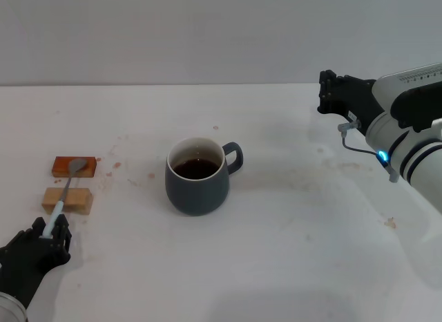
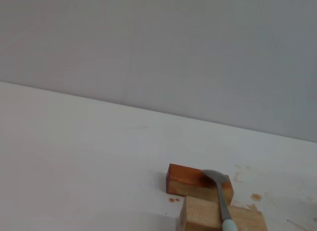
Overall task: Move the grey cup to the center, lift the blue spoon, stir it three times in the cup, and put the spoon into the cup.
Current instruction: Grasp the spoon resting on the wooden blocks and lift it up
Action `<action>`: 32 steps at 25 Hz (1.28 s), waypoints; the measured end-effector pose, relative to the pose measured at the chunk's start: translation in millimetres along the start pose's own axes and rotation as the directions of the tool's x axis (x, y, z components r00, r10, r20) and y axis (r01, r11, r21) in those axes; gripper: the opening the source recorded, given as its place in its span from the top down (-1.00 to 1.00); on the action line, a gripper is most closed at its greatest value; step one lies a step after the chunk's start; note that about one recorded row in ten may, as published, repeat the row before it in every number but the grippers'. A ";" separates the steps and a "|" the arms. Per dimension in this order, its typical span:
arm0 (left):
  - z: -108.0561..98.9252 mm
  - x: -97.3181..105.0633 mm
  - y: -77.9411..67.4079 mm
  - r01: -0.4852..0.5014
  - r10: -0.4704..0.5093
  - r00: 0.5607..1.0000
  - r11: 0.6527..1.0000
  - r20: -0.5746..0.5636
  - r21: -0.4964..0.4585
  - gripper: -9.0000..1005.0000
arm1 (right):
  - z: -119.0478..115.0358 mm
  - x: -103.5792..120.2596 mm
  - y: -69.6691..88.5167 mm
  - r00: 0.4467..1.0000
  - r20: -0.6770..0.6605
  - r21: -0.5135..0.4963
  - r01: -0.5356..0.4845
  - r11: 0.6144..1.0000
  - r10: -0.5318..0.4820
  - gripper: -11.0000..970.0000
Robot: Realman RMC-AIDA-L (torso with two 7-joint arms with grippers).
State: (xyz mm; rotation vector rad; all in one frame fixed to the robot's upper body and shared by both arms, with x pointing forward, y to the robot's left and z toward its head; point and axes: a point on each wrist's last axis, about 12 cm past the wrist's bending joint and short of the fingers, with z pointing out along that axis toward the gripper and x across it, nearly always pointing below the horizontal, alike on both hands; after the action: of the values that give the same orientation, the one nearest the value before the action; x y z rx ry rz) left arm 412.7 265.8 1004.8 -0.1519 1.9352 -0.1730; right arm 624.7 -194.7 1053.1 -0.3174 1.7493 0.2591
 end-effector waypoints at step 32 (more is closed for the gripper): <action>3.3 -3.2 -2.7 -0.012 0.011 1.000 1.000 0.028 0.013 0.70 | 0.0 -0.1 3.4 1.000 0.001 -0.012 -0.001 1.000 0.001 0.91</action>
State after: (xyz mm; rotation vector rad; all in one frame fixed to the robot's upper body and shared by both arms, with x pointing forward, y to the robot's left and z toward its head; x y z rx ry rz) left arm 417.0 263.6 1007.1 -0.1340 1.9061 -0.1747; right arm 623.5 -191.5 1053.3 -0.3243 1.7473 0.2703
